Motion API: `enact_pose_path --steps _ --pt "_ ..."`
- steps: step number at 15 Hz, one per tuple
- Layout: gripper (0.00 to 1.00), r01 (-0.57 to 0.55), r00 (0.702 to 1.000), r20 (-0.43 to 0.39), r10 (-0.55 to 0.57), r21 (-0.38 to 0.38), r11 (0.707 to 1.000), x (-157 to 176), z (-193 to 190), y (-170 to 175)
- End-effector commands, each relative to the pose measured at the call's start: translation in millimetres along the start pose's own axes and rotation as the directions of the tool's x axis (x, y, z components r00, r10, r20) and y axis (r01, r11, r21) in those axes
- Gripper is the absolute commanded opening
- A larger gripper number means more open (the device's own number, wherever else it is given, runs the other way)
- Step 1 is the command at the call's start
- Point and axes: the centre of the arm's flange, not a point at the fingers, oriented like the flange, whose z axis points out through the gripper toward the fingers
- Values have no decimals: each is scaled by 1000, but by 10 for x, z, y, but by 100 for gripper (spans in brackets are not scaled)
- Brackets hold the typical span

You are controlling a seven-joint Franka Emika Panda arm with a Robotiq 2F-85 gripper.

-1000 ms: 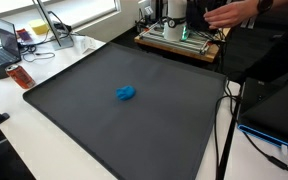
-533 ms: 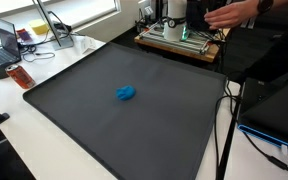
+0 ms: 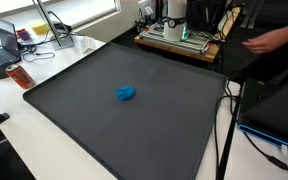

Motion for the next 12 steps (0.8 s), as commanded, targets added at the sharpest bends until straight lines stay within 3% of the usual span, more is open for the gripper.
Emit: enact_pose_path --steps 1,6,12 --pt "8 8 996 -85 -5 30 1000 132 -114 -42" --pt "7 -68 961 -268 72 24 997 583 -249 54" --pt "6 -229 922 -323 212 -17 973 1161 -348 429"
